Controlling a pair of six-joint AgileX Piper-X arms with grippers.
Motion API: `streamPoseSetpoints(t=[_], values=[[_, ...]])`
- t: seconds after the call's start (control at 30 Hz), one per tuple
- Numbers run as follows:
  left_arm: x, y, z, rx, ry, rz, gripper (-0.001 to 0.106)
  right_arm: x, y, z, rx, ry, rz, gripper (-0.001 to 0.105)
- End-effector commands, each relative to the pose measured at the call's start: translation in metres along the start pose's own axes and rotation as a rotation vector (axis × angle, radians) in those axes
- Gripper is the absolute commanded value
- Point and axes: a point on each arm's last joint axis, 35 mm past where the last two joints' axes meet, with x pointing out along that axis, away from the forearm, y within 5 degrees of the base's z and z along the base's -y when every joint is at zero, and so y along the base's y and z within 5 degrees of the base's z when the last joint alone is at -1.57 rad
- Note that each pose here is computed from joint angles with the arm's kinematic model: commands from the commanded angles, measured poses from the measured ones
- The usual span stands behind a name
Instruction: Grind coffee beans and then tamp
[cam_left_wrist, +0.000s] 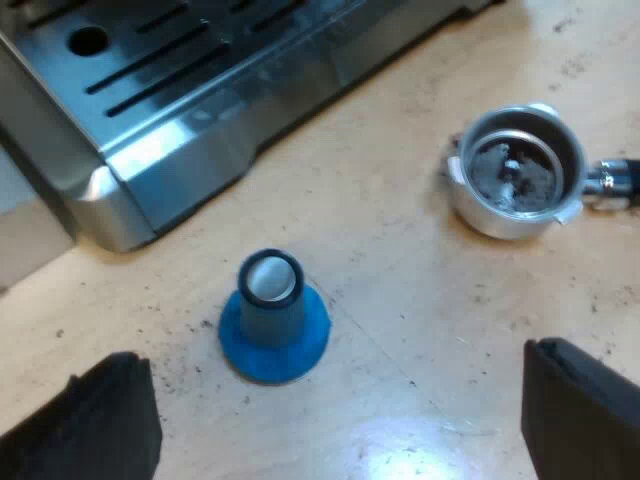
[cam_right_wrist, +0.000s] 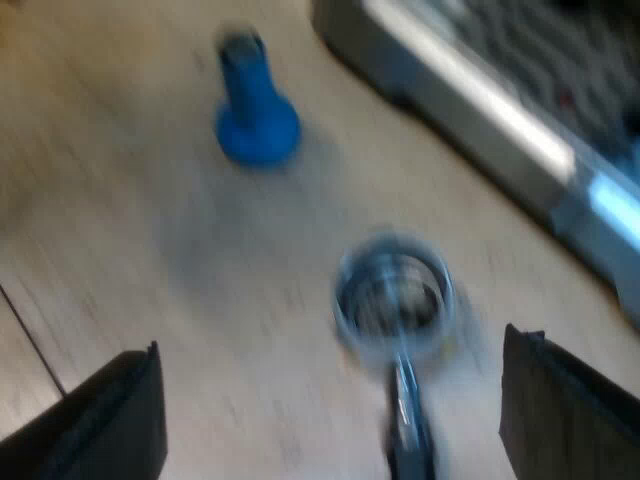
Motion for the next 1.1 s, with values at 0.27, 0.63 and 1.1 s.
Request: streamPoseSetpoints(t=[0.27, 0.63, 1.1], values=[[0.0, 0.001, 0.003, 0.031, 0.0, 0.032, 0.076, 0.038, 0.017, 0.009, -0.028, -0.29, -0.011, 0.07], [0.028, 0.008, 0.013, 0.035, 0.089, 0.04, 0.076, 0.085, 0.032, -0.002, -0.06, -0.216, 0.001, 0.07], [0.086, 0.017, 0.021, 0.031, 0.253, 0.06, 0.076, 0.101, 0.037, -0.002, -0.054, -0.232, -0.011, 0.07]])
